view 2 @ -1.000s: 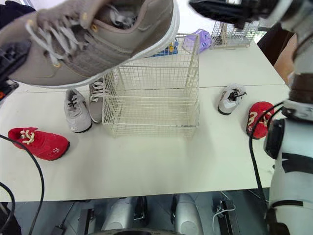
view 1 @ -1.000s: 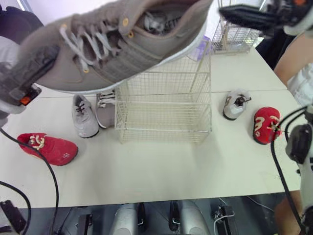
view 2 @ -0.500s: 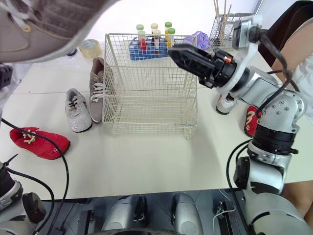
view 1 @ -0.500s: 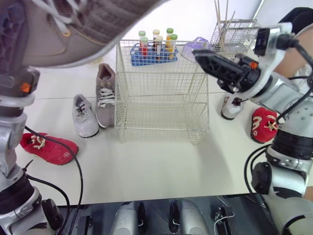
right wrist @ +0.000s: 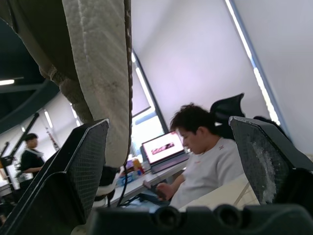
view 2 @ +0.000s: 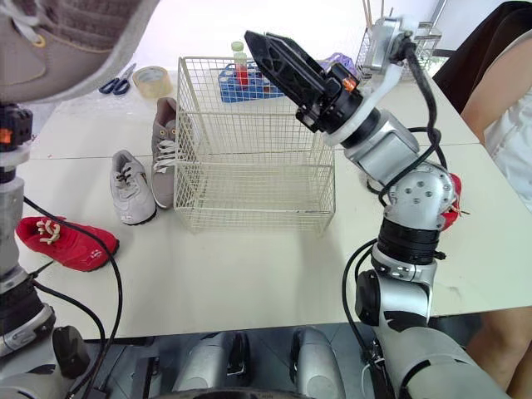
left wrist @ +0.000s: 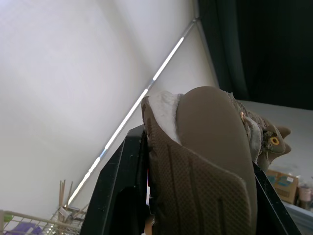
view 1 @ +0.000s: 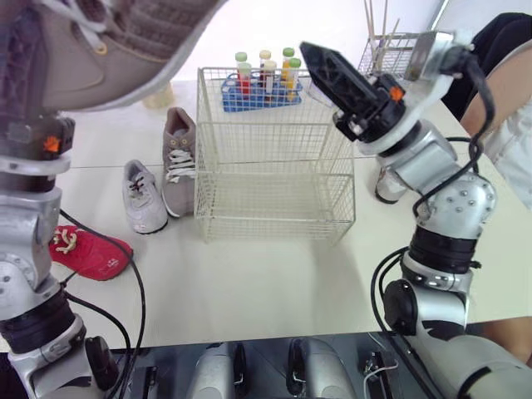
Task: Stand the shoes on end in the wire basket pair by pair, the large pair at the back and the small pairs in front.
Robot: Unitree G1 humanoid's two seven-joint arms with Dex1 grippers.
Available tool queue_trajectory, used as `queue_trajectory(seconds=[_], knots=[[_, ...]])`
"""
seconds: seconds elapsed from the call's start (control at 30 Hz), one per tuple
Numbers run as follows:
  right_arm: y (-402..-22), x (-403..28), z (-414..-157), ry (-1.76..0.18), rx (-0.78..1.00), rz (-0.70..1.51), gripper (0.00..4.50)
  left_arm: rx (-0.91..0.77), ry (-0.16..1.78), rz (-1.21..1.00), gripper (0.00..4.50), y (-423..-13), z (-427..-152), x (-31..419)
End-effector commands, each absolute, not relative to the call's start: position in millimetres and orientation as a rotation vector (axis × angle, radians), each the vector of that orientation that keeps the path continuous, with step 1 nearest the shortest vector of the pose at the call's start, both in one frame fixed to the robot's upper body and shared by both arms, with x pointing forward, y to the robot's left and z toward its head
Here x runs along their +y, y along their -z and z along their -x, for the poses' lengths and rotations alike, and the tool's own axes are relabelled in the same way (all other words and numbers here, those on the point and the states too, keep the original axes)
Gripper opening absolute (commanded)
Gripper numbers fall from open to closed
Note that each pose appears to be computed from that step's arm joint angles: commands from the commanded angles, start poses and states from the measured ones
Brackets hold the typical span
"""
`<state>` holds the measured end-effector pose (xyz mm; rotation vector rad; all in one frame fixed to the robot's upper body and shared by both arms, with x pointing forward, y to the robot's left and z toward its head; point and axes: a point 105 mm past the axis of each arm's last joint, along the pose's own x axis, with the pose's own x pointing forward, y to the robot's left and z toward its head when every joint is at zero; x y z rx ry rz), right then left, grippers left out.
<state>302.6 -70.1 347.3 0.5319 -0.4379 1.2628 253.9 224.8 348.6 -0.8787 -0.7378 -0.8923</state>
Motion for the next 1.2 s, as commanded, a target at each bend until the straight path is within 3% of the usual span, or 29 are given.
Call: queue_trajectory(seconds=[0.03, 0.87, 1.1, 1.2], knots=[[-367, -57, -285, -1.303, -0.551, -0.477, 4.28, -0.771, 0.939, 0.87, 1.45, -354, -251, 218], [-376, -34, -278, -1.367, -0.574, -0.551, 4.28, -0.562, 0.931, 0.826, 1.45, -320, -276, 166], [-374, -34, -279, -1.366, -0.571, -0.527, 1.98, -0.545, 0.933, 0.812, 1.45, -321, -274, 163], [-376, -38, -279, -1.364, -0.572, -0.48, 1.88, -0.511, 0.925, 0.777, 1.45, -319, -274, 160]])
